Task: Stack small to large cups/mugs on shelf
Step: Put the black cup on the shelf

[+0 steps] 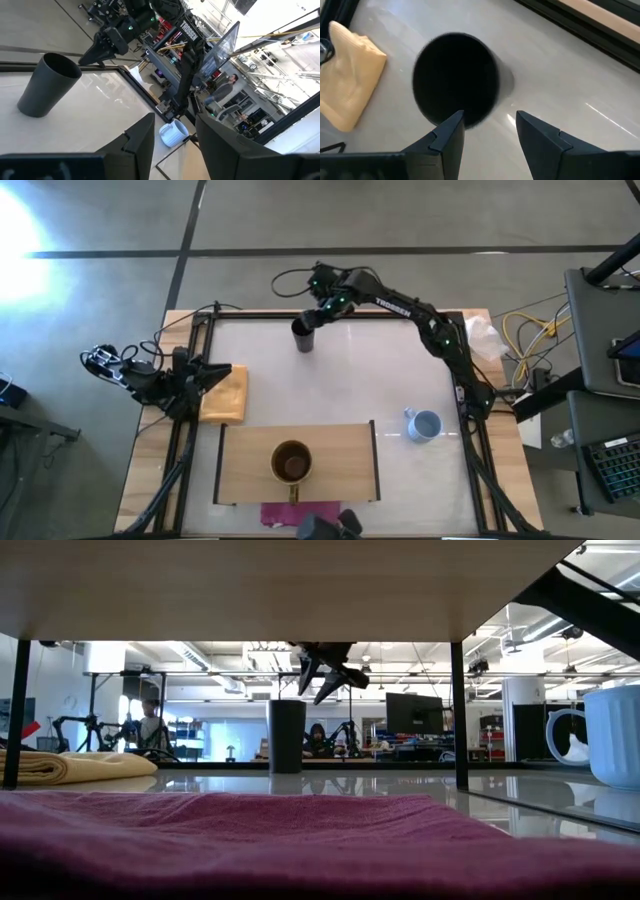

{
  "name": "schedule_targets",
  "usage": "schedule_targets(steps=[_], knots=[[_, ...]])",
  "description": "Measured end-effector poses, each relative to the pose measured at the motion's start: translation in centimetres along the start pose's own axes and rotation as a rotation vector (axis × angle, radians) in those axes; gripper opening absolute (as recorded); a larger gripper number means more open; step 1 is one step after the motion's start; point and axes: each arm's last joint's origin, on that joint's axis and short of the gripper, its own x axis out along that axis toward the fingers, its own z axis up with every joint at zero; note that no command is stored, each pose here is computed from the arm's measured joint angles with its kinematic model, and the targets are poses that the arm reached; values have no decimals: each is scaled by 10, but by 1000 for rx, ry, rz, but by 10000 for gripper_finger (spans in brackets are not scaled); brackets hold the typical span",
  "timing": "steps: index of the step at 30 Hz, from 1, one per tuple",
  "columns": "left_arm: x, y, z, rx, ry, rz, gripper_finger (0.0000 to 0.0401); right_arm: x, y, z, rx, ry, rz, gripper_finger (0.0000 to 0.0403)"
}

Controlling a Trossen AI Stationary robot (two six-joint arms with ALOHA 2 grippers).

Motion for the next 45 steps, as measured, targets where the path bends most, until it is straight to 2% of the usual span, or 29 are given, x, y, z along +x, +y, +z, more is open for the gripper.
schedule_targets(steps=[11, 19, 26, 37, 45], knots=[[-1, 3, -1, -4, -2, -2, 130, 8, 5, 0, -1, -15, 8, 171], [-1, 3, -1, -6, -4, -4, 130, 29, 4, -3, 1, 19, -5, 171], [-1, 3, -1, -5, -3, -3, 130, 30, 5, -3, -4, 10, 0, 166], [-1, 4, -3, 1, 1, 0, 130, 32, 3, -4, -8, 8, -35, 78], [0, 5, -5, 5, 4, 3, 130, 33, 2, -4, -7, 12, -41, 48]])
